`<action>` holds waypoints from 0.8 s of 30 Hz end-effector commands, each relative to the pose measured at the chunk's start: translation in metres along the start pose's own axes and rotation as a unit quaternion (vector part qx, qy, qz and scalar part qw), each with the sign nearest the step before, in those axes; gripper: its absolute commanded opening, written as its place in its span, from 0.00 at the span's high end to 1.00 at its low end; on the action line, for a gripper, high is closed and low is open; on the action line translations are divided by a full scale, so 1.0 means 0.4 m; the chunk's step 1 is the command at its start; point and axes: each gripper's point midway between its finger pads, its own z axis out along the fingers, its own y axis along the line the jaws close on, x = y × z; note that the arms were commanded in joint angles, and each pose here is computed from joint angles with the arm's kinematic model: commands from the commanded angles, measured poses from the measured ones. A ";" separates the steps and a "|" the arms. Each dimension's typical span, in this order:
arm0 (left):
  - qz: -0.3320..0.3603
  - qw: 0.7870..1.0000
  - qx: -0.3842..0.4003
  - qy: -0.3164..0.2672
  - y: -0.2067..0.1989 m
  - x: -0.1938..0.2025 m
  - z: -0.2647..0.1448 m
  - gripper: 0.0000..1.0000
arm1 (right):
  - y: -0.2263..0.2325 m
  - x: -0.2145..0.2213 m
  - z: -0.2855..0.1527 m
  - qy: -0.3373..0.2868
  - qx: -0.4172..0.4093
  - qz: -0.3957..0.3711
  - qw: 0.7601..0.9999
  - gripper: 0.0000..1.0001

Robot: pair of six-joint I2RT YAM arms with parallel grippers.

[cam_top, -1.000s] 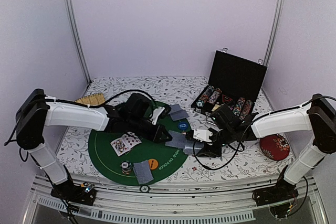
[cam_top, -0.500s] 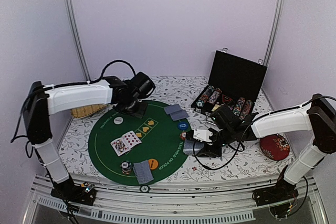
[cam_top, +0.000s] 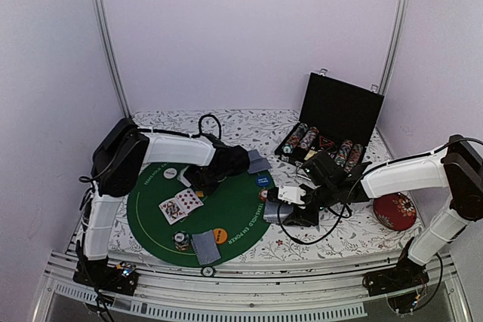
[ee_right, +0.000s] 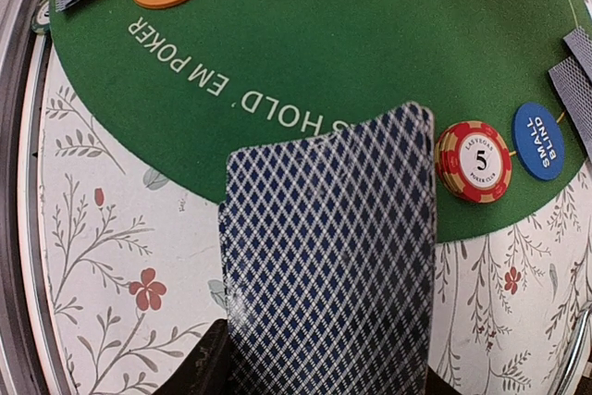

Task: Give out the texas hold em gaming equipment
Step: Flop the poker card into the community card area.

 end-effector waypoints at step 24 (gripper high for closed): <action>0.020 0.992 0.123 0.014 -0.178 0.028 -0.101 1.00 | 0.010 -0.005 0.001 0.002 -0.012 0.003 1.000 0.55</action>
